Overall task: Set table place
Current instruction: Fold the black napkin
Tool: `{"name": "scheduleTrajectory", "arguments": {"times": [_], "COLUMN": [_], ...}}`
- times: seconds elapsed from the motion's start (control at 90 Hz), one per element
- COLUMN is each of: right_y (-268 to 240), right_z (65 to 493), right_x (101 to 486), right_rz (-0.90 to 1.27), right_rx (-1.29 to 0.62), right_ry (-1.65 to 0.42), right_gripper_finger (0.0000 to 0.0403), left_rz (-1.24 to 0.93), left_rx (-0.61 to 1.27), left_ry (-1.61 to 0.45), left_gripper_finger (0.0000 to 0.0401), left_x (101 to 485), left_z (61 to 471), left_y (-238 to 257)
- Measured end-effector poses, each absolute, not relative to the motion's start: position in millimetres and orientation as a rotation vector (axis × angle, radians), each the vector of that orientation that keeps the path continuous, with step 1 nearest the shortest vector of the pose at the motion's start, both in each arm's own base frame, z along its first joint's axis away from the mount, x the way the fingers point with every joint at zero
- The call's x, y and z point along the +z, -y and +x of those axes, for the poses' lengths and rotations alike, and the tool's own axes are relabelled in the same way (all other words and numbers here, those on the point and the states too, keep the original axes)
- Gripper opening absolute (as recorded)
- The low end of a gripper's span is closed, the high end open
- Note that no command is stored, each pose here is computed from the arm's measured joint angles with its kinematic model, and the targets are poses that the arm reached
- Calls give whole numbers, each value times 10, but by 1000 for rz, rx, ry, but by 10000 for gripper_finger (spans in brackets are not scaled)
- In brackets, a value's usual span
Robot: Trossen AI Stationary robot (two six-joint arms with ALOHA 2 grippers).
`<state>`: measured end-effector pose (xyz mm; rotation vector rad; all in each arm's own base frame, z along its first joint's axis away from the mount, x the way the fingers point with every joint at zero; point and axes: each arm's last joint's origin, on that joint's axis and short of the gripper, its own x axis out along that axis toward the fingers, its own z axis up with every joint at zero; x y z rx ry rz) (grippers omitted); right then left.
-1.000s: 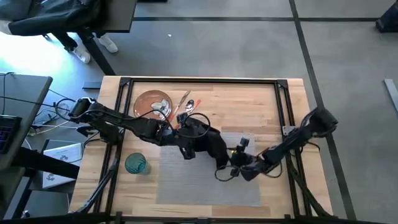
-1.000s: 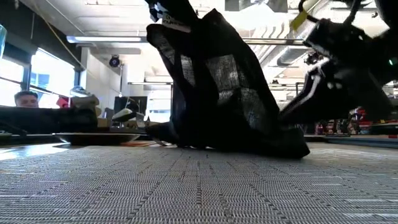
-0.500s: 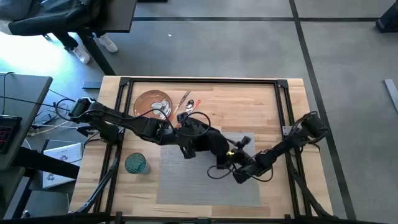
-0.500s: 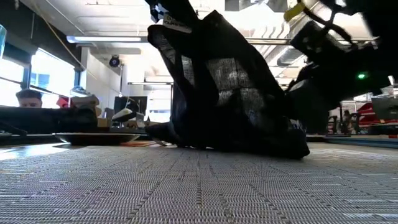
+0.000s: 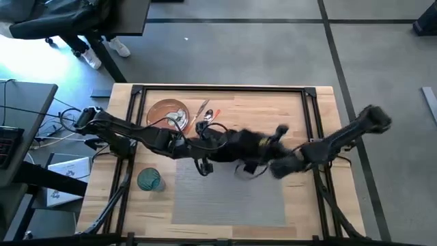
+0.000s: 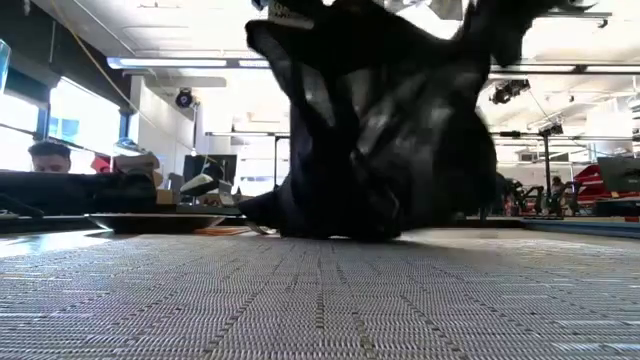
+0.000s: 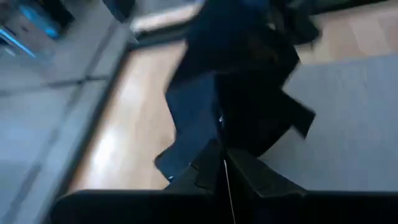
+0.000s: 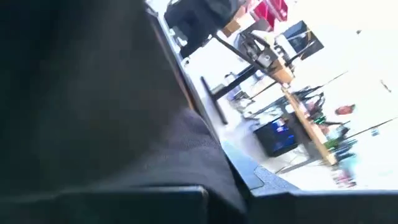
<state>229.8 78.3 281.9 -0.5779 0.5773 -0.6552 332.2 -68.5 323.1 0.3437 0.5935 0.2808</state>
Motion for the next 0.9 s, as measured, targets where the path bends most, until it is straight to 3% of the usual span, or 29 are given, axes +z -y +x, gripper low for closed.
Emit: {"name": "scheduleTrajectory", "arguments": {"times": [0.211,0.378,0.489,0.644,0.9], "right_y": [-356,-255,-316,-522,-846], "right_z": [1859,1672,1683,1797,1862], "right_x": [3603,3724,3445,2701,1653], "right_rz": [-352,-233,-142,-104,-49], "right_rx": [-513,-445,-390,-315,-201], "right_ry": [-590,-639,-736,-838,-771], "right_gripper_finger": [0,0,0,0,0], "left_rz": [553,540,461,434,303], "left_rx": [358,330,296,197,55], "left_ry": [-625,-690,-716,-714,-859], "left_gripper_finger": [0,0,0,0,0], "left_x": [3323,3208,3118,3022,2553], "left_z": [3318,3382,3418,3446,3510], "left_y": [408,207,206,514,1038]}}
